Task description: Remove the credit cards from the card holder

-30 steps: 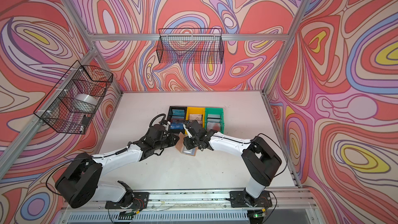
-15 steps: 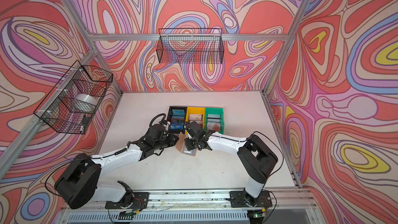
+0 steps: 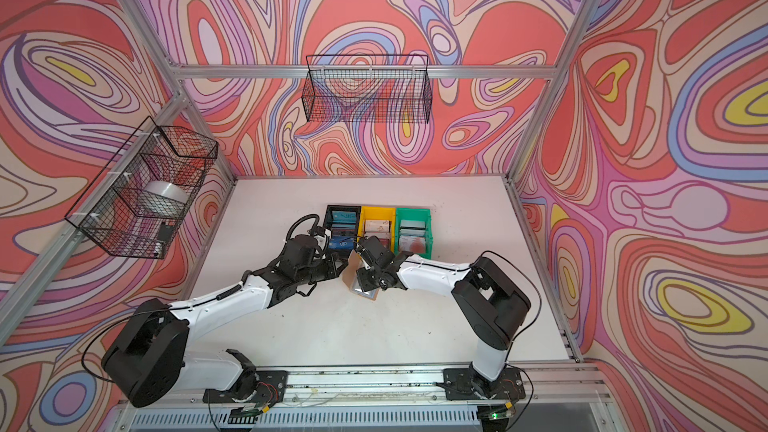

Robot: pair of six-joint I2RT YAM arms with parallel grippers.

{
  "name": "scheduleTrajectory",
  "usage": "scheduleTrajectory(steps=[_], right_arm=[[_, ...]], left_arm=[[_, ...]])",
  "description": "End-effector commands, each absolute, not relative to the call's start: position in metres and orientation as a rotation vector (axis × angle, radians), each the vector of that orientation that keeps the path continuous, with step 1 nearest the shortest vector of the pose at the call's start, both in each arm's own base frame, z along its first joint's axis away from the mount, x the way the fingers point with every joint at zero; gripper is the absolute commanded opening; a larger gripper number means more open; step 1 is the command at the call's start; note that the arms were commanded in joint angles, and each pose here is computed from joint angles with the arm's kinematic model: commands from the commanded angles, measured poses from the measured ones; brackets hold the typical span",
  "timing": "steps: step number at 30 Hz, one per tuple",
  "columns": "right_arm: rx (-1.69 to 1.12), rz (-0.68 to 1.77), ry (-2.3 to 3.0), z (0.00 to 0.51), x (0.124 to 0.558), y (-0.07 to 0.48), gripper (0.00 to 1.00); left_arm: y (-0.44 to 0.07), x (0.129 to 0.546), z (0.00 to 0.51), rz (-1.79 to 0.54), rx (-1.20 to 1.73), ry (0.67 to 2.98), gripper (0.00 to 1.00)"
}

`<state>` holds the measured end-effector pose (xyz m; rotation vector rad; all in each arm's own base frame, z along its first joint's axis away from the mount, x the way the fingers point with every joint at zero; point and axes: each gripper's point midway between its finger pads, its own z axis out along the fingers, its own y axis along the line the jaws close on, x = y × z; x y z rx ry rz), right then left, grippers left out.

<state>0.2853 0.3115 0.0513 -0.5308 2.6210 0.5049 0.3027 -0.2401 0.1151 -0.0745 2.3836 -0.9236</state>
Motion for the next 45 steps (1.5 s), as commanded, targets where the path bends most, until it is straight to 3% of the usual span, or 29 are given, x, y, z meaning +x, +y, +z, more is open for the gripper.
scheduleTrajectory(steps=[1, 11, 21, 26, 39, 45], right_arm=[[-0.507, 0.489, 2.615, 0.053, 0.291, 0.311, 0.39], [-0.500, 0.484, 2.592, 0.062, 0.293, 0.310, 0.39], [-0.508, 0.483, 2.607, 0.057, 0.291, 0.309, 0.38], [-0.511, 0.496, 2.626, 0.051, 0.290, 0.311, 0.38], [-0.508, 0.462, 2.676, 0.038, 0.278, 0.299, 0.38], [-0.564, 0.584, 2.695, 0.038, 0.268, 0.311, 0.39]], left_arm=[[-0.246, 0.304, 0.135, -0.970, -0.057, 2.355, 0.00], [-0.222, 0.281, 0.098, -0.888, -0.148, 2.444, 0.00], [-0.172, 0.265, 0.058, -0.584, -0.286, 2.532, 0.00], [-0.184, 0.269, 0.050, -0.645, -0.289, 2.541, 0.00], [-0.165, 0.248, 0.005, -0.545, -0.387, 2.640, 0.00], [-0.165, 0.250, 0.005, -0.546, -0.394, 2.636, 0.00]])
